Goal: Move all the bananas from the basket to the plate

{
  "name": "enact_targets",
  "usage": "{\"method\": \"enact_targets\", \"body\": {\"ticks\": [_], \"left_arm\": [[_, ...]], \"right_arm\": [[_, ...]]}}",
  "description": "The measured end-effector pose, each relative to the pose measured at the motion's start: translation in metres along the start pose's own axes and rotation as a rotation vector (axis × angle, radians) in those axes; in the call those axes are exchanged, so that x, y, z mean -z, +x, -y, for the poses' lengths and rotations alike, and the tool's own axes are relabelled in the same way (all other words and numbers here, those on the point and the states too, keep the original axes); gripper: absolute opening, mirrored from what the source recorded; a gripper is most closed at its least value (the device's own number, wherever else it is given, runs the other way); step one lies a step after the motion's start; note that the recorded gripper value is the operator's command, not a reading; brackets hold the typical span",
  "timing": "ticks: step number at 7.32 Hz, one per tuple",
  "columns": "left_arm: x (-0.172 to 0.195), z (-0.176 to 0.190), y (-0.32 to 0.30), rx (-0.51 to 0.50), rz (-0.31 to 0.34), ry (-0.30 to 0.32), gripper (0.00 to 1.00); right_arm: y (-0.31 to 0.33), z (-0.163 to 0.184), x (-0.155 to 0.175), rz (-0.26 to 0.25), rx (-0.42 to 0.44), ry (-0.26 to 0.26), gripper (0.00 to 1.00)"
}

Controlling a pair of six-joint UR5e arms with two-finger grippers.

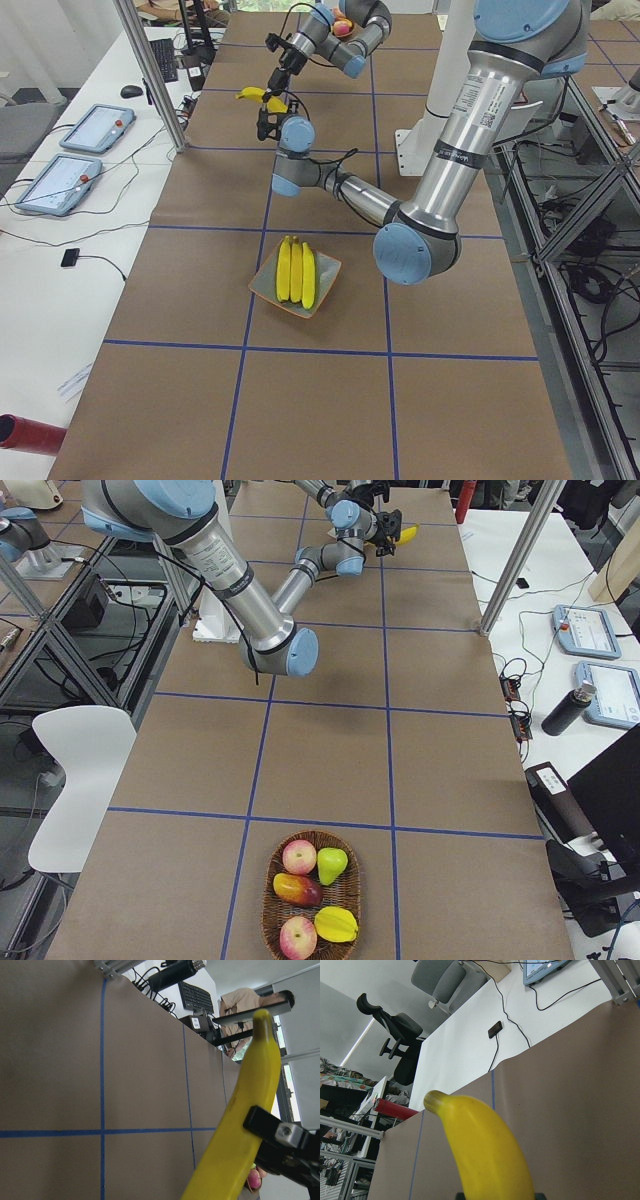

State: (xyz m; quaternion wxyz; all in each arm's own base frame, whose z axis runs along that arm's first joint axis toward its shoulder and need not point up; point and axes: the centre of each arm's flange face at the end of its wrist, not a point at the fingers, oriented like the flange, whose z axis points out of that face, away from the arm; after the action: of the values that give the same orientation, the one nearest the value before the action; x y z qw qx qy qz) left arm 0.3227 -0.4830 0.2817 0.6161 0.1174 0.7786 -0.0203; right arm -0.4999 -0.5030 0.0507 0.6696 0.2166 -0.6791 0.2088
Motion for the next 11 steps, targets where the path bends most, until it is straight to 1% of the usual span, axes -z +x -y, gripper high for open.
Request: {"method": "enact_targets", "body": {"ticks": [2,4,5,6,7,8,11], "left_arm": [[-0.011,-0.012,0.001,-0.045,-0.011,-0.030,0.98],[-0.011,-0.014,0.004,-0.058,-0.020,-0.034,0.98],[-0.010,-0.015,0.004,-0.061,-0.025,-0.035,0.91],[-0.010,-0.016,0.004,-0.063,-0.028,-0.035,0.81],[-0.009,-0.016,0.004,-0.065,-0.030,-0.035,0.74],[-0.008,-0.017,0.004,-0.068,-0.034,-0.036,0.73],[-0.004,-0.021,0.004,-0.086,-0.056,-0.046,0.73]], "right_arm": [[-0.004,-0.003,0.001,0.007,0.000,-0.016,0.00],[-0.003,-0.009,0.002,0.008,0.007,-0.046,0.00],[-0.003,-0.014,0.003,0.011,0.010,-0.062,0.00],[-0.003,-0.018,0.007,0.018,0.014,-0.080,0.00],[-0.004,-0.020,0.013,0.026,0.017,-0.098,0.00],[-0.004,-0.022,0.017,0.032,0.020,-0.109,0.00],[-0.004,-0.031,0.019,0.038,0.032,-0.126,0.00]]}}
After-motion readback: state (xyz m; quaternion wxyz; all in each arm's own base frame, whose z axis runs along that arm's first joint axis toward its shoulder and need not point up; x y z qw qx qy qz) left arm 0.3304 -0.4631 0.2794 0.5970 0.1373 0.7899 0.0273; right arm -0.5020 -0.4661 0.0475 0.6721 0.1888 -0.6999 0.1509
